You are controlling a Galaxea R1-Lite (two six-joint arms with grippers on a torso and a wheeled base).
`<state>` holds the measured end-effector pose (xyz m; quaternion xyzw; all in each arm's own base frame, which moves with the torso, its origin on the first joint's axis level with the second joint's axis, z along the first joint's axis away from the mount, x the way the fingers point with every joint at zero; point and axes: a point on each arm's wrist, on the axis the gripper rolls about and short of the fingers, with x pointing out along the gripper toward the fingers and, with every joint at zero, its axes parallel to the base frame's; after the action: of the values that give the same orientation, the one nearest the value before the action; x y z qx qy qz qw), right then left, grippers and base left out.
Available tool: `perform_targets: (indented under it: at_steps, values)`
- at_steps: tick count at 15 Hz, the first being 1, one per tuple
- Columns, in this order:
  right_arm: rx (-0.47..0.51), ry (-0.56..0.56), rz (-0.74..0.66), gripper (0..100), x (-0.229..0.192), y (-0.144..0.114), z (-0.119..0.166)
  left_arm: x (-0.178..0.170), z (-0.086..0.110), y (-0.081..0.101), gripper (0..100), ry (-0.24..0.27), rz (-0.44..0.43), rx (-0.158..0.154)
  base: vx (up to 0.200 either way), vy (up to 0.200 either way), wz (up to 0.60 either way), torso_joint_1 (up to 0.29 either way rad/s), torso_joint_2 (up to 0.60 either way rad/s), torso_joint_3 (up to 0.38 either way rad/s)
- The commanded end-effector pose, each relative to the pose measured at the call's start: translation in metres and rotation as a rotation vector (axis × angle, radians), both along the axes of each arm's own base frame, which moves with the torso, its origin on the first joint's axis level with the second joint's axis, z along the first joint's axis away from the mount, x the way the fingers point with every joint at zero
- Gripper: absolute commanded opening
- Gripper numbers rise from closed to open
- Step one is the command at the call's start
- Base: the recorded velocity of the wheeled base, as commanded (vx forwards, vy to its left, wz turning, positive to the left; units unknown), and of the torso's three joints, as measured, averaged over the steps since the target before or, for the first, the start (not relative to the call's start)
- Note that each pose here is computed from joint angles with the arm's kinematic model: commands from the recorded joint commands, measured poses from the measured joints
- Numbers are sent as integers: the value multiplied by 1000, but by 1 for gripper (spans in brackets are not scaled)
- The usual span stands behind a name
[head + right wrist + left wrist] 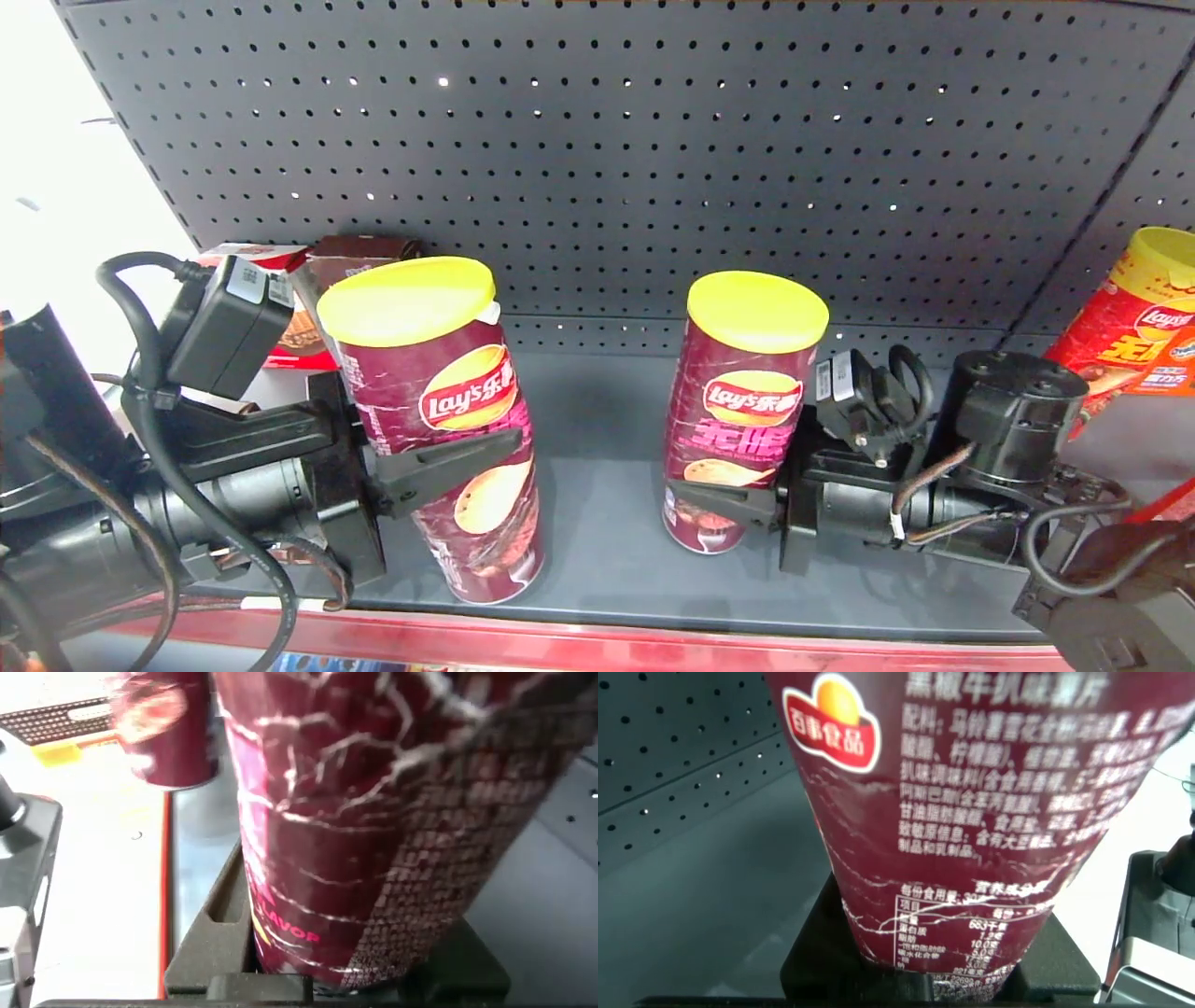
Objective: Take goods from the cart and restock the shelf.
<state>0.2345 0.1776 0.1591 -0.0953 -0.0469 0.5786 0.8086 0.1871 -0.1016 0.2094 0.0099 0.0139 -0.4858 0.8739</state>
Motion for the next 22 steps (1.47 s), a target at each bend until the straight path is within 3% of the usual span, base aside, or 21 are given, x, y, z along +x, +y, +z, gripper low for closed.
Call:
perform_targets:
  at_steps: [1, 11, 12, 17, 22]
  values:
    - [-17, 23, 14, 0, -9, -1, -9, 0, 0, 0, 0, 1, 0, 1, 0, 0, 0, 0, 0, 0]
    - [-36, 51, 17, 0, -6, 0, -20, 0, 0, 0, 0, 1, 0, 1, 0, 0, 0, 0, 0, 0]
    - [-35, 50, 18, 100, -5, 0, -21, 0, 0, 0, 0, 1, 0, 1, 0, 0, 0, 0, 0, 0]
    - [-25, 38, 15, 100, -11, -4, -16, 0, -2, 0, 0, 5, 0, 3, 0, 0, 0, 0, 0, 0]
    - [21, -30, -35, 100, -51, -45, 10, -1, -4, 1, 0, 15, -1, 7, 0, 0, 0, 0, 0, 0]
